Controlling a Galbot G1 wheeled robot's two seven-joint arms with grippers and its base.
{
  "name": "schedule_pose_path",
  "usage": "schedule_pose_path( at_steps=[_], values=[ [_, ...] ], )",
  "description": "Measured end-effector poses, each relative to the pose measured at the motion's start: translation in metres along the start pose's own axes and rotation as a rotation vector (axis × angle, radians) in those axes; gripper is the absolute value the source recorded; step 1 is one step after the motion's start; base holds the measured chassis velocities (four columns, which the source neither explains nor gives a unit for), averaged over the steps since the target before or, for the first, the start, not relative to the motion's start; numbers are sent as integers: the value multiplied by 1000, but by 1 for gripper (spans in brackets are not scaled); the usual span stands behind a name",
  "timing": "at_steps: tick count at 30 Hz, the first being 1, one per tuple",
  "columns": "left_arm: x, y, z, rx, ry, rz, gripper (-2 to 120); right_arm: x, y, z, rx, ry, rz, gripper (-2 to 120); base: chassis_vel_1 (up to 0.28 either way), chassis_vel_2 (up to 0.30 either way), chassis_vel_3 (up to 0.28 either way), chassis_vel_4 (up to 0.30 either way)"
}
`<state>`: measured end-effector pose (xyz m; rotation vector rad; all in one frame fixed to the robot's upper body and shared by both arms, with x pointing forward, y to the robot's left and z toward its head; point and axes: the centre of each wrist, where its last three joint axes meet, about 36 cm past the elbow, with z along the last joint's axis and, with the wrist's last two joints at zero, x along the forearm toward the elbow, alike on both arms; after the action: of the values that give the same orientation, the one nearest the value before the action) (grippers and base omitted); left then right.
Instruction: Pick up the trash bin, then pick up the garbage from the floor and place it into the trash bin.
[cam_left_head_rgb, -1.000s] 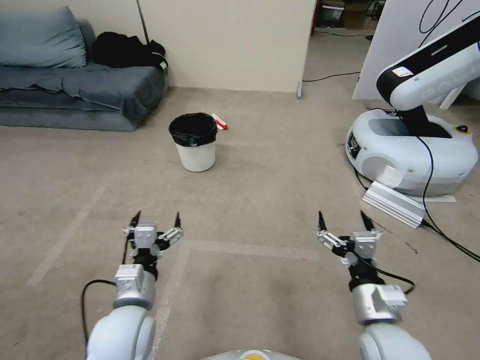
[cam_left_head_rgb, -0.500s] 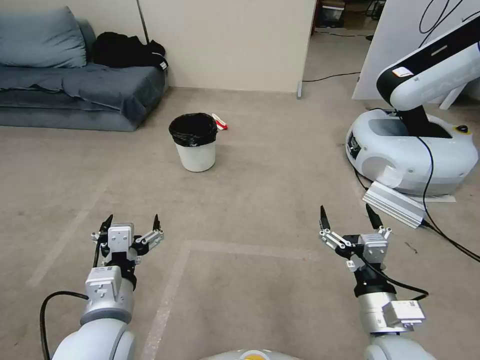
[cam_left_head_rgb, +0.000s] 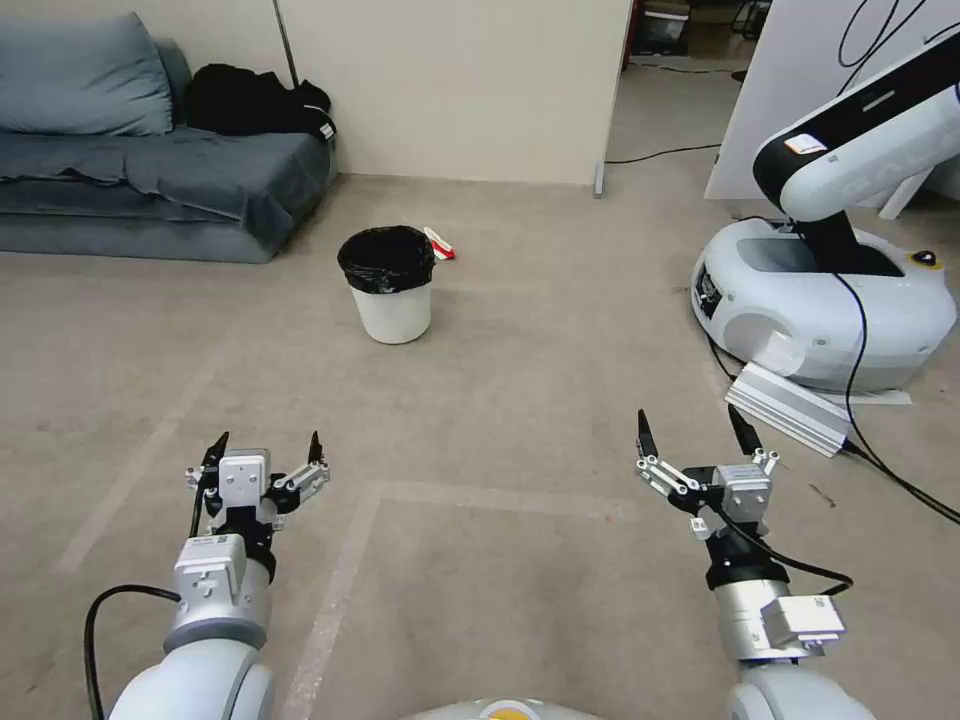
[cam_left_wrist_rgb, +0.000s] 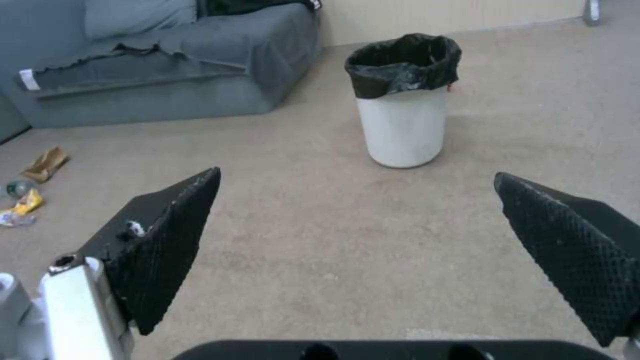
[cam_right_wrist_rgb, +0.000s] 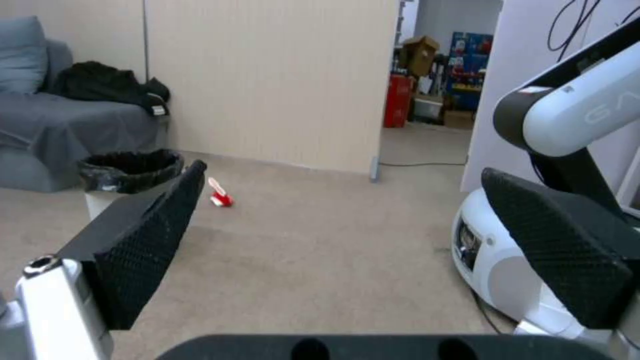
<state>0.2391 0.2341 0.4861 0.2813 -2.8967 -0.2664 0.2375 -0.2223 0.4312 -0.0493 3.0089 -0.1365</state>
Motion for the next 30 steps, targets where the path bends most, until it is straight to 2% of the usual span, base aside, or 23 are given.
schedule_pose_path(
  at_steps=[30],
  values=[
    [-7,1,4,0,0,-2,100,-2,-2,5,0,8,-17,99,-133,128,127,-129]
  ],
)
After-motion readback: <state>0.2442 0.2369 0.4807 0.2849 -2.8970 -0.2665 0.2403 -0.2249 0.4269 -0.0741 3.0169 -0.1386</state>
